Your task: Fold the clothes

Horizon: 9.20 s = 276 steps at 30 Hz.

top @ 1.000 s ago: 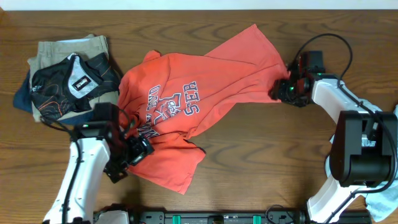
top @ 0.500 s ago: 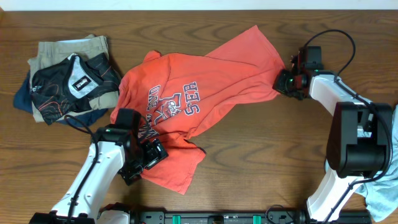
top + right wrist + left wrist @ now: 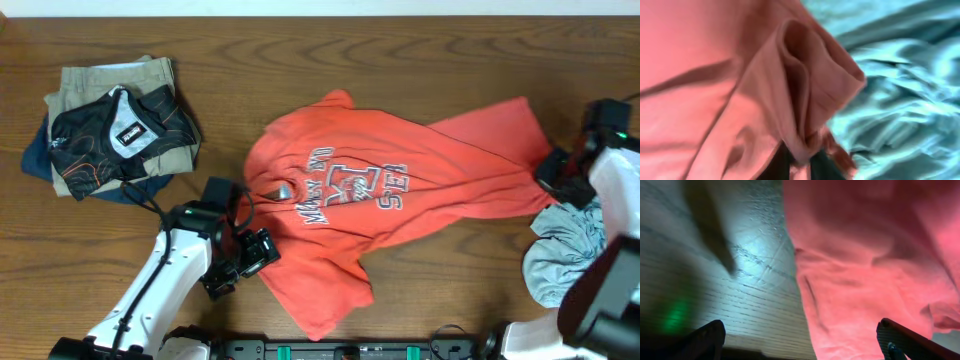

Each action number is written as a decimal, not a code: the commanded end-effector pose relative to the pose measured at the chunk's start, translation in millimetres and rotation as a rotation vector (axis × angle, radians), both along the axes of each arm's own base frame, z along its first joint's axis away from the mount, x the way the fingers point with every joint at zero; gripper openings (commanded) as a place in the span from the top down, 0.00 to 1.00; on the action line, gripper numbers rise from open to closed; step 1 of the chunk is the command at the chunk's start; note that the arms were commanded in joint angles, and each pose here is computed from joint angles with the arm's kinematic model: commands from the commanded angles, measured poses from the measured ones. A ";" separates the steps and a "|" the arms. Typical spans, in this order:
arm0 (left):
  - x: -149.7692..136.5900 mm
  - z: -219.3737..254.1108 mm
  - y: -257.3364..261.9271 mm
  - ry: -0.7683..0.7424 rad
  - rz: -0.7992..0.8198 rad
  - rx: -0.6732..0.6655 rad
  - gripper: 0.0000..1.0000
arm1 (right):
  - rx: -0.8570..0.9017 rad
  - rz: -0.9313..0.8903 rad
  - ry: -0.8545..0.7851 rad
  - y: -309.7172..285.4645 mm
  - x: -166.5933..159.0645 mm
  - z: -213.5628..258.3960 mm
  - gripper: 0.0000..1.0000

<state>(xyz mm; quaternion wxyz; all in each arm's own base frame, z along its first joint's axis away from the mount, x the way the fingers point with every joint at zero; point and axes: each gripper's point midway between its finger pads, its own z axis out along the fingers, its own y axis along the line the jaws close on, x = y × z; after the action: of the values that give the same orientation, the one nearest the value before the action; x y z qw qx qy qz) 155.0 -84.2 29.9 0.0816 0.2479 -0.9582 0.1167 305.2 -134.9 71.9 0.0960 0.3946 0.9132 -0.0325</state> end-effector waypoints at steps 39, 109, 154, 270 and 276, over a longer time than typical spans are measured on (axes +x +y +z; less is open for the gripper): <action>63.8 69.4 14.8 -0.209 -0.069 -0.118 0.94 | 0.341 0.956 -0.182 184.1 29.0 15.6 0.89; 108.0 48.3 27.7 -0.394 -0.029 -0.102 0.94 | 0.139 0.469 0.168 81.7 64.2 -74.5 0.66; 109.5 48.8 27.7 -0.400 -0.029 -0.102 0.94 | 0.117 0.192 -0.024 71.7 25.1 -32.3 0.52; 283.7 287.4 38.2 -1.044 -0.202 0.021 0.94 | 0.002 0.560 -0.647 73.8 147.2 231.8 0.99; 349.9 375.0 54.9 -1.460 -0.059 0.064 0.94 | 0.005 0.455 -1.166 72.3 214.7 337.6 0.99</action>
<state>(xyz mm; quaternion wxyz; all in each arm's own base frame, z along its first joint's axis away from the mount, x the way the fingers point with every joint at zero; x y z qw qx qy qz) 502.2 -44.8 348.5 -0.5129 0.0520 -0.8279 0.2212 525.1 -76.3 347.6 0.5290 0.1202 0.8272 0.1465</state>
